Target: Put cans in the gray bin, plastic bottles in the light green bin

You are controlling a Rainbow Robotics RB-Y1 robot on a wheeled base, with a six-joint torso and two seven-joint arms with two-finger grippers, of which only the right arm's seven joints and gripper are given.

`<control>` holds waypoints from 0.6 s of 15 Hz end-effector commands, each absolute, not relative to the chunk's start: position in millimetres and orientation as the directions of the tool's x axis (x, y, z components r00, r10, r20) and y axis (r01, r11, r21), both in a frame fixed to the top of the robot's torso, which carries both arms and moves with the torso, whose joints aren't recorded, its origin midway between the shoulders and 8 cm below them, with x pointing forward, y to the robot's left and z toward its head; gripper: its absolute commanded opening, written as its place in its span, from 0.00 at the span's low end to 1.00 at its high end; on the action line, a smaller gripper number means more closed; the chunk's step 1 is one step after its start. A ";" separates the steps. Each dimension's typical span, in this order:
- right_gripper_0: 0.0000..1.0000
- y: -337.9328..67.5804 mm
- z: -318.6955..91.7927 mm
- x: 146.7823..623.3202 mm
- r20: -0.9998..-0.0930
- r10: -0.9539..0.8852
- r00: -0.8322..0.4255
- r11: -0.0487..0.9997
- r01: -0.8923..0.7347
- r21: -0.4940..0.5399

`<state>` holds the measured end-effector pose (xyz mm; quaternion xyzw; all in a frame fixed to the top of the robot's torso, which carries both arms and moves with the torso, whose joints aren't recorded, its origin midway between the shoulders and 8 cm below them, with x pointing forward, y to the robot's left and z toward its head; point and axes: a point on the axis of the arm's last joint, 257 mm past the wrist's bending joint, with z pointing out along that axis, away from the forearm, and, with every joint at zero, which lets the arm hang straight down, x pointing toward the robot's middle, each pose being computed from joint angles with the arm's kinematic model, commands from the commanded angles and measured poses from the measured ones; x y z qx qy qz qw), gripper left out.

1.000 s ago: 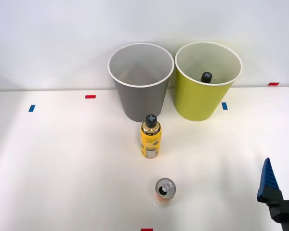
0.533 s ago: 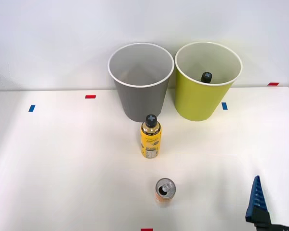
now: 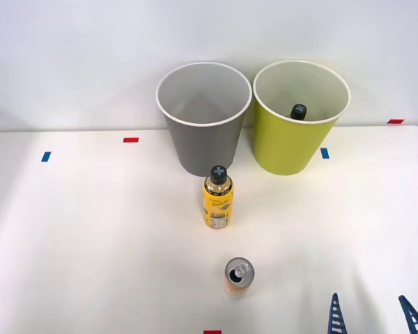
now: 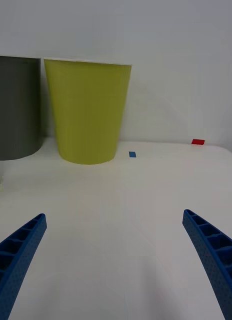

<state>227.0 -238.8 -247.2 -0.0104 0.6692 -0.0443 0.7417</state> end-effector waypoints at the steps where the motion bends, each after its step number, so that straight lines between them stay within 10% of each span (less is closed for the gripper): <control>1: 0.94 -219.0 -262.4 217.6 -0.996 -0.063 0.061 0.998 -0.014 -0.064; 9: 0.94 -208.3 -278.7 209.2 -0.995 -0.092 0.024 0.995 -0.038 -0.093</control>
